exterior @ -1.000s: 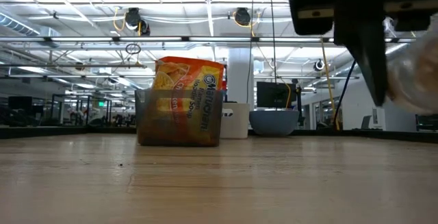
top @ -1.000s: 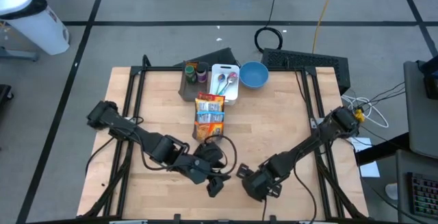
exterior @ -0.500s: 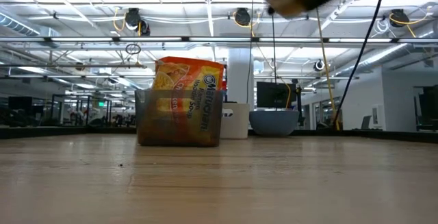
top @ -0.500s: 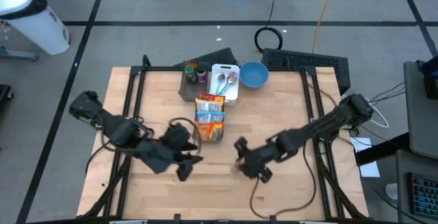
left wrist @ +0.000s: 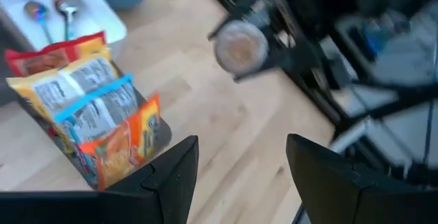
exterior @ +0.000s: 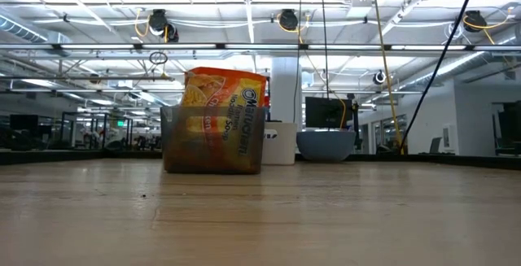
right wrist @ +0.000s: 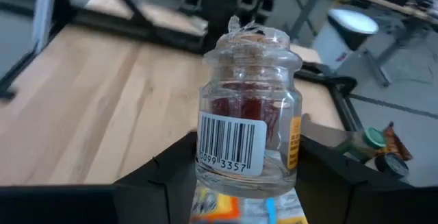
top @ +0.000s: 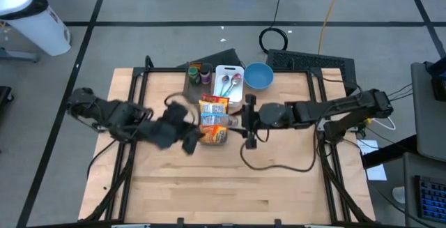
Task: Pick & Place Food Item
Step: Put the brown spice bottle into the top black bin
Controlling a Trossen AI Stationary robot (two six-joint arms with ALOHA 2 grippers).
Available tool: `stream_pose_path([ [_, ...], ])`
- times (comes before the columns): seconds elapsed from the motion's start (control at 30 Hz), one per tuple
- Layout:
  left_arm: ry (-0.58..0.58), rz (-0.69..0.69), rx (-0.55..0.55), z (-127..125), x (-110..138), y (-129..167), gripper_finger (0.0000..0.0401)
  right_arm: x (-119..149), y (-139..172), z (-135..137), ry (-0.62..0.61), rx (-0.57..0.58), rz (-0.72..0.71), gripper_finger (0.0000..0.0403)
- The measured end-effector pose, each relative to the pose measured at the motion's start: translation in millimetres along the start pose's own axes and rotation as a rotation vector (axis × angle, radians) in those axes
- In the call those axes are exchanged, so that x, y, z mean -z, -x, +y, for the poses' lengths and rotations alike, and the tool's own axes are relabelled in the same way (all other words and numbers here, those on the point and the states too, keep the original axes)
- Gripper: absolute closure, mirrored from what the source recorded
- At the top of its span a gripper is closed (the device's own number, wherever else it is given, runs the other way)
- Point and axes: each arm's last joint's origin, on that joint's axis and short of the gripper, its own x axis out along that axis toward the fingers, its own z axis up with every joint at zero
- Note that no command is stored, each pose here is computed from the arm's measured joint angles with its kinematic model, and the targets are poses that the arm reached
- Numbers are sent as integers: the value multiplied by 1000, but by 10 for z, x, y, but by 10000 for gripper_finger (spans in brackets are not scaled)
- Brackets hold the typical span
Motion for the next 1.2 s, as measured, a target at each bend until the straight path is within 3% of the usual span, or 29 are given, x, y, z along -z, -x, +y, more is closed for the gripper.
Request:
stream_pose_path([
  [0.23, 213, 14, -39, 257, -429, -234, 171, 8, -28, -123, -51, 34, -5, 216],
  [0.47, 274, -34, 145, 242, -772, -451, 171, 8, -28, -128, -46, 54, -3, 213],
  [0.57, 274, 29, 172, 247, -804, -637, 171, 5, -13, -131, -44, 53, -3, 216],
  [0.7, 270, 85, 131, 293, -788, -795, 171, 16, 75, -148, -23, 50, 25, 211],
  [0.97, 276, 28, 88, 312, -806, -799, 171, -5, 283, -237, -1, 61, 34, 217],
  [1.2, 293, -9, 153, 264, -866, -831, 171, -14, 294, -259, -1, 69, 24, 213],
])
